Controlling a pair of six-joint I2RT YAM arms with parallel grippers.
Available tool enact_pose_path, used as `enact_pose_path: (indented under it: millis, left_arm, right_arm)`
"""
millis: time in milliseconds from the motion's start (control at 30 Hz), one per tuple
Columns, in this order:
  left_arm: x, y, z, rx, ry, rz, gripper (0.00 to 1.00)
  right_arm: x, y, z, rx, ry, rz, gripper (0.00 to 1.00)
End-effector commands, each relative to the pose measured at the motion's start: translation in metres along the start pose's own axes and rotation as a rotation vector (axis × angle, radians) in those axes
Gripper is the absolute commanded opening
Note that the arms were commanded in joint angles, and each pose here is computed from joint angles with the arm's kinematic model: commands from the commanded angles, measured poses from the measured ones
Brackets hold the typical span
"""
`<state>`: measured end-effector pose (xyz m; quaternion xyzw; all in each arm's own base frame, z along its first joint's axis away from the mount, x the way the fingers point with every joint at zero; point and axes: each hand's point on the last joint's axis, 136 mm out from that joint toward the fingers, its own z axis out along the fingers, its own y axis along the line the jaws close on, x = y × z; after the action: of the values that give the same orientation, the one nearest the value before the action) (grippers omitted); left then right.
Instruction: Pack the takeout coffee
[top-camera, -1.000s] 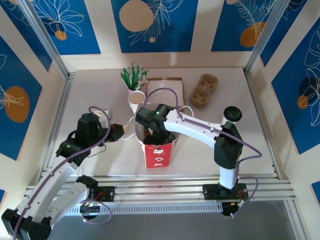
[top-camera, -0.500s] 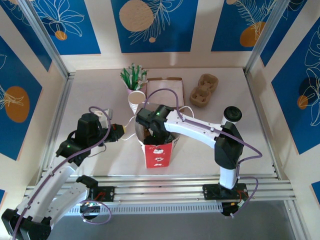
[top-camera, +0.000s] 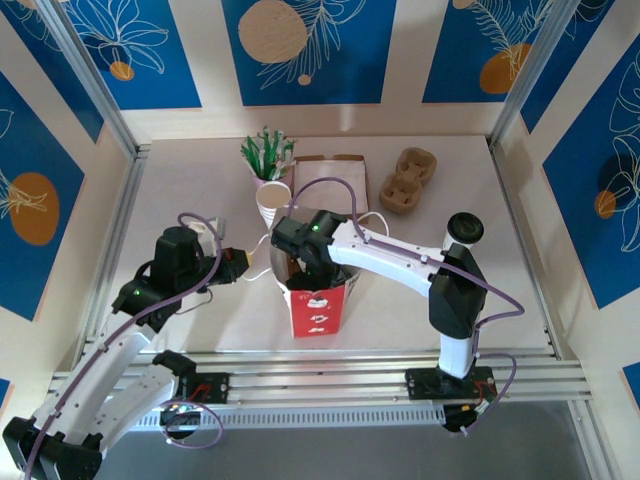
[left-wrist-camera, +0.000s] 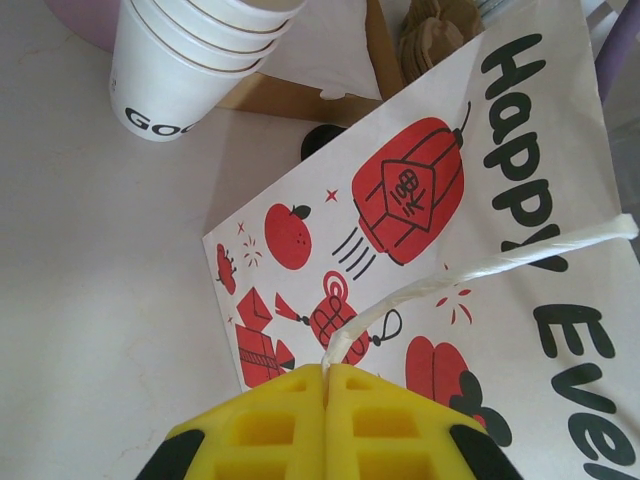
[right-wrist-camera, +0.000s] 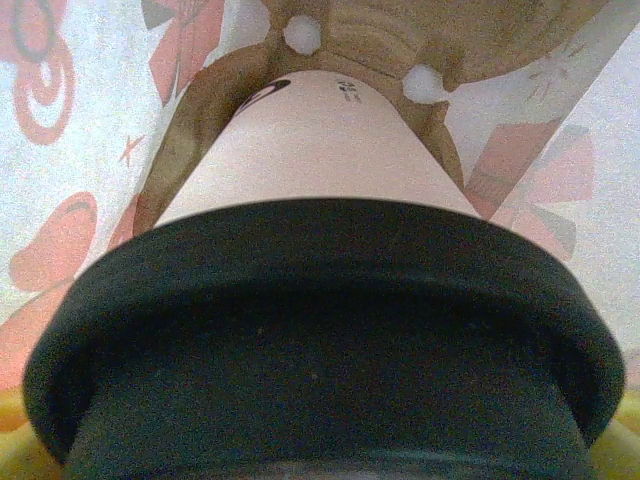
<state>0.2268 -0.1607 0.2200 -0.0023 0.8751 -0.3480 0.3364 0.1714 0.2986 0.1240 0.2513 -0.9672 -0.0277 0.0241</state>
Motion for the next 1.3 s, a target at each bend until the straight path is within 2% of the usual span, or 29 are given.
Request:
enact_pose_path:
  millis: [0, 300, 333, 1267]
  left_arm:
    - [0.005, 0.001, 0.001, -0.011, 0.015, 0.017, 0.0]
    - [0.006, 0.001, 0.0, -0.011, 0.017, 0.022, 0.0]
    - [0.005, 0.001, 0.0, -0.011, 0.017, 0.022, 0.0]
    - [0.003, 0.0, -0.001, -0.015, 0.018, 0.03, 0.0]
  right_arm:
    - [0.007, 0.004, -0.01, -0.005, 0.014, -0.003, 0.92]
    - [0.003, 0.005, -0.021, -0.006, -0.011, -0.011, 0.96]
    - [0.003, 0.005, -0.021, -0.006, -0.011, -0.011, 0.99]
    - [0.0, 0.005, -0.036, -0.007, -0.051, -0.023, 0.99]
